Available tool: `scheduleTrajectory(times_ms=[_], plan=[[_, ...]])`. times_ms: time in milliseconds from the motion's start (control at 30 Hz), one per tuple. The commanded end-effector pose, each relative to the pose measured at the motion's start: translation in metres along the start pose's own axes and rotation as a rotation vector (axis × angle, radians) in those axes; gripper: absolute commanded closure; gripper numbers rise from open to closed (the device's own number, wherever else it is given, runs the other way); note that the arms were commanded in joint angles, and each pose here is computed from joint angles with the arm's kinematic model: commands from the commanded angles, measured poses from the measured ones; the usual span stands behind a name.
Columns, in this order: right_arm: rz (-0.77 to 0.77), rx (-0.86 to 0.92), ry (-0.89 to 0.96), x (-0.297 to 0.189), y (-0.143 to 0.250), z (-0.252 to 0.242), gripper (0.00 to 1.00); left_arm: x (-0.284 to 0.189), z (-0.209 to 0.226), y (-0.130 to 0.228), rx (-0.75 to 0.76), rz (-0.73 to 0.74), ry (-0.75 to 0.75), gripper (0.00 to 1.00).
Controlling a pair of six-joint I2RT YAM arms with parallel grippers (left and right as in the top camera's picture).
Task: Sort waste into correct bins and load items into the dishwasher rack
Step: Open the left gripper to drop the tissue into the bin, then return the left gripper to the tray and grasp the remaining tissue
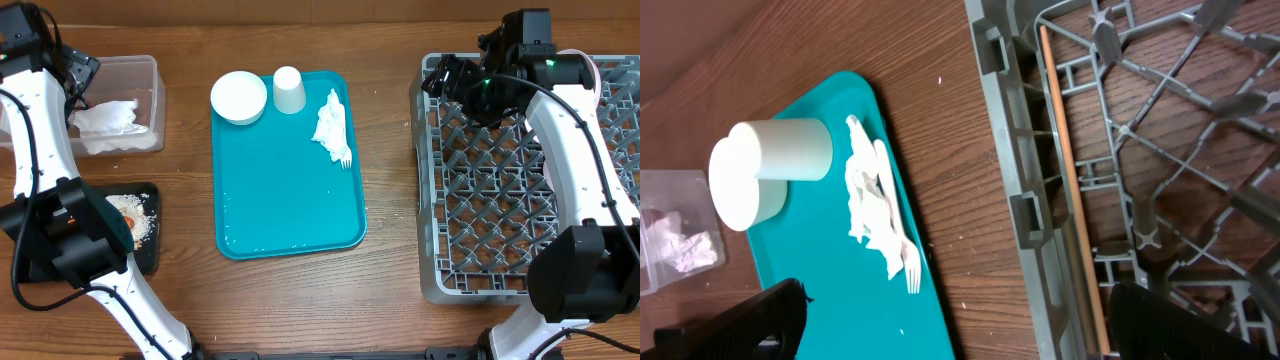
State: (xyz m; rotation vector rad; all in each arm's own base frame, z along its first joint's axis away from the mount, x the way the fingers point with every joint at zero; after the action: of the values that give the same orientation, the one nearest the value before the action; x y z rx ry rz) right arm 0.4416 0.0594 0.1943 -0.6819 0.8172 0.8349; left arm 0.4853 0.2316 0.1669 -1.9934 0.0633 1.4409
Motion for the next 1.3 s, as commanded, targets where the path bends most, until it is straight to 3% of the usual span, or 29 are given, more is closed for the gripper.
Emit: scheduleTrajectory(times_ms=[0,100,300,500,733,867,1033,1267], plan=[[-0.025,-0.005,-0.021,-0.01,-0.004,0.007,0.0,-0.035,-0.01,-0.013,0.076,-0.052,0.057,0.0],[-0.025,-0.005,-0.021,-0.01,-0.004,0.007,0.0,-0.068,-0.02,-0.015,0.097,-0.086,0.099,0.0],[-0.025,-0.005,-0.021,-0.01,-0.004,0.007,0.0,-0.147,-0.075,0.01,0.333,-0.133,0.316,0.0],[-0.025,-0.005,-0.021,-0.01,-0.004,0.007,0.0,-0.187,-0.15,0.1,0.599,-0.033,0.526,0.0],[-0.025,-0.005,-0.021,-0.01,-0.004,0.007,0.0,-0.167,-0.198,0.234,0.756,0.209,0.512,0.0],[-0.025,-0.005,-0.021,-0.01,-0.004,0.007,0.0,-0.141,-0.212,0.296,0.872,0.267,0.447,0.0],[-0.025,-0.005,-0.021,-0.01,-0.004,0.007,0.0,-0.103,-0.221,0.35,0.936,0.245,0.328,0.0],[-0.025,-0.005,-0.021,-0.01,-0.004,0.007,0.0,-0.067,-0.226,0.388,0.98,0.274,0.299,0.0]])
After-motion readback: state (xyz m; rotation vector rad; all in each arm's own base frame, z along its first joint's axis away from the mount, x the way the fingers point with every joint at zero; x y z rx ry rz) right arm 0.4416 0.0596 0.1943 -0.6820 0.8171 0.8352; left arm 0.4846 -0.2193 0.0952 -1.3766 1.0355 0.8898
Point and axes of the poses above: each gripper's point midway between its finger pads, its own x axis out along the fingers, its own z axis along the line the jaws close on, y = z × x, the point moved 1 cm from there along -x, back along the fingers, and after that the axes turned 9 degrees about x, right-handed, at the moved point
